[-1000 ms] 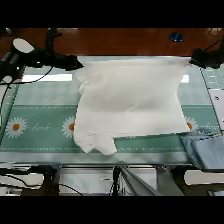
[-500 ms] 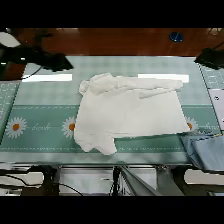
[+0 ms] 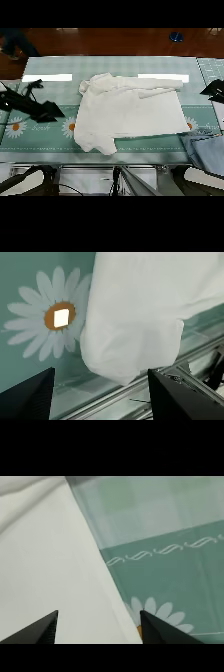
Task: Fold the shirts.
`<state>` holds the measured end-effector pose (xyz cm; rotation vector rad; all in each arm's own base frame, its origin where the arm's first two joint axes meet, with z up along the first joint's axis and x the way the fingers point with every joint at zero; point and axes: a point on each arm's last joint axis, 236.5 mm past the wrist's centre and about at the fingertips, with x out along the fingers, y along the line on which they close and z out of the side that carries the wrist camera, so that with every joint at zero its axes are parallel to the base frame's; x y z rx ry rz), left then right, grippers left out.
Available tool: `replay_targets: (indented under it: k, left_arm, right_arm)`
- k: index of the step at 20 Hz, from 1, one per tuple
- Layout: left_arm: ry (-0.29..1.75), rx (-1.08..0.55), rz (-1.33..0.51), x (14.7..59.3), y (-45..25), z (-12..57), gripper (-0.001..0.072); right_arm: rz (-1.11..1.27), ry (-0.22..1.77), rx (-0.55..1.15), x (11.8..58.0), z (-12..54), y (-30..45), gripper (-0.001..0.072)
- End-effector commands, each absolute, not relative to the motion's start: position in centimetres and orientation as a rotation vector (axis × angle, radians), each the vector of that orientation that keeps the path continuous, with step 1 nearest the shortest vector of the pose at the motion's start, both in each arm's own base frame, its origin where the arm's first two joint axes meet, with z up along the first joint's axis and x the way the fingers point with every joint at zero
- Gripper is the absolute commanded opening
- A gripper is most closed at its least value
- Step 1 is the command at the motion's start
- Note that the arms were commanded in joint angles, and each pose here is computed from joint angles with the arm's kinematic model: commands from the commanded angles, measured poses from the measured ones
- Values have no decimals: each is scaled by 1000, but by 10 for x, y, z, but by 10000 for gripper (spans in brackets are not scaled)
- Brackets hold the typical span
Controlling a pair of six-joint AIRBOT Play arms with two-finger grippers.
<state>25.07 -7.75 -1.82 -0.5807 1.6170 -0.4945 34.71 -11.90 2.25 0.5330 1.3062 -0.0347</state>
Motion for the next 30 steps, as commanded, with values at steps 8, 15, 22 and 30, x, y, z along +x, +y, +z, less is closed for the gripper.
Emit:
replay_targets:
  k: [8, 15, 22, 30]
  left_arm:
    - [1737, -627, -466, 187, -134, -108, 677]
    - [1741, -583, -454, 198, -148, -124, 24]
    - [1744, -554, -507, 193, -150, -120, 24]
    - [1744, -554, -508, 193, -150, -120, 24]
  right_arm:
    - [32, 1400, 593, 317, -12, -98, 594]
    - [-14, 1487, 557, 293, -20, -111, 596]
    - [-10, 1441, 852, 255, -53, -113, 576]
    - [-3, 1521, 839, 248, -89, -99, 571]
